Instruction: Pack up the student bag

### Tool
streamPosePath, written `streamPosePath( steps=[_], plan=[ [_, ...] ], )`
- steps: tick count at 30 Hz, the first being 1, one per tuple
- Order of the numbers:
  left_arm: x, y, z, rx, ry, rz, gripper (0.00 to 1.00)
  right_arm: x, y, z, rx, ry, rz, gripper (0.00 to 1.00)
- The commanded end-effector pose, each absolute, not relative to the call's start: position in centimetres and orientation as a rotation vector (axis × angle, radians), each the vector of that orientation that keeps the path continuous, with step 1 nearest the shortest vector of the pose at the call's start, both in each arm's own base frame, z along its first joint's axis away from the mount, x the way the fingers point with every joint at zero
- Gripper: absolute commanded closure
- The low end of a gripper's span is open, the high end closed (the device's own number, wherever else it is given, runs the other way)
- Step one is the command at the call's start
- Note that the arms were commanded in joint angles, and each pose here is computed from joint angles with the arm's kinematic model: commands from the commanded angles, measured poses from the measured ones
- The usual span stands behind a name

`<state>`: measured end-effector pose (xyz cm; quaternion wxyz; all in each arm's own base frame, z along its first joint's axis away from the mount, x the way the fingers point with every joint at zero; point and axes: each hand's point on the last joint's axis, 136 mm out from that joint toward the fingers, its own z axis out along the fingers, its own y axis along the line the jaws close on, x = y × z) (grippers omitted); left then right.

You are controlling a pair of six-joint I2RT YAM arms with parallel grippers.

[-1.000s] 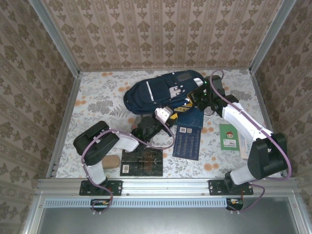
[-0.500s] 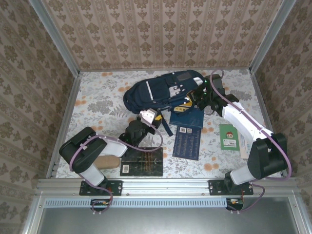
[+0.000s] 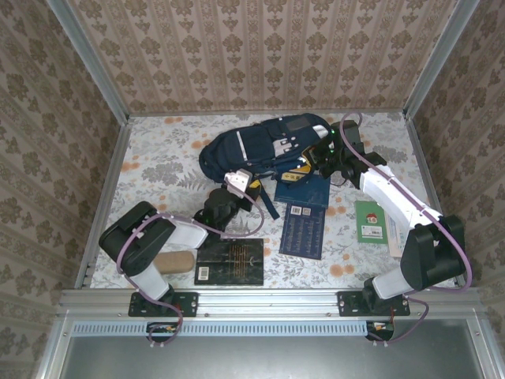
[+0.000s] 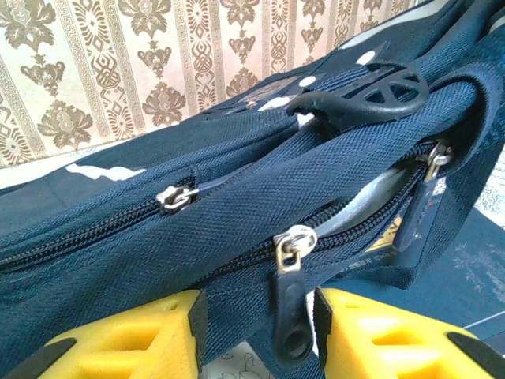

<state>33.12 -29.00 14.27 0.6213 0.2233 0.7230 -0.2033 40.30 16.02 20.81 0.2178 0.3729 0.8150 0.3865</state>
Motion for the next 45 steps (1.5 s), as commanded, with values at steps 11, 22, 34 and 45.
streamPosePath(
  steps=[11, 22, 34, 45],
  plan=[
    [34.2, -29.8, 15.1, 0.482, 1.678, -0.527, 1.00, 39.8, 17.8, 24.0, 0.953, 2.223, 1.207, 1.00],
    [35.3, -25.5, 13.7, 0.384, 1.782, -0.387, 1.00, 39.6, 17.0, 24.2, 0.950, 2.209, 1.183, 1.00],
    [36.9, -17.2, 12.4, 0.246, 1.944, -0.148, 1.00, 39.2, 15.0, 23.7, 0.978, 2.173, 1.187, 1.00],
    [35.1, -20.9, 16.3, 0.522, 1.858, -0.390, 1.00, 43.2, 12.3, 21.6, 0.884, 2.220, 1.094, 1.00]
  ],
)
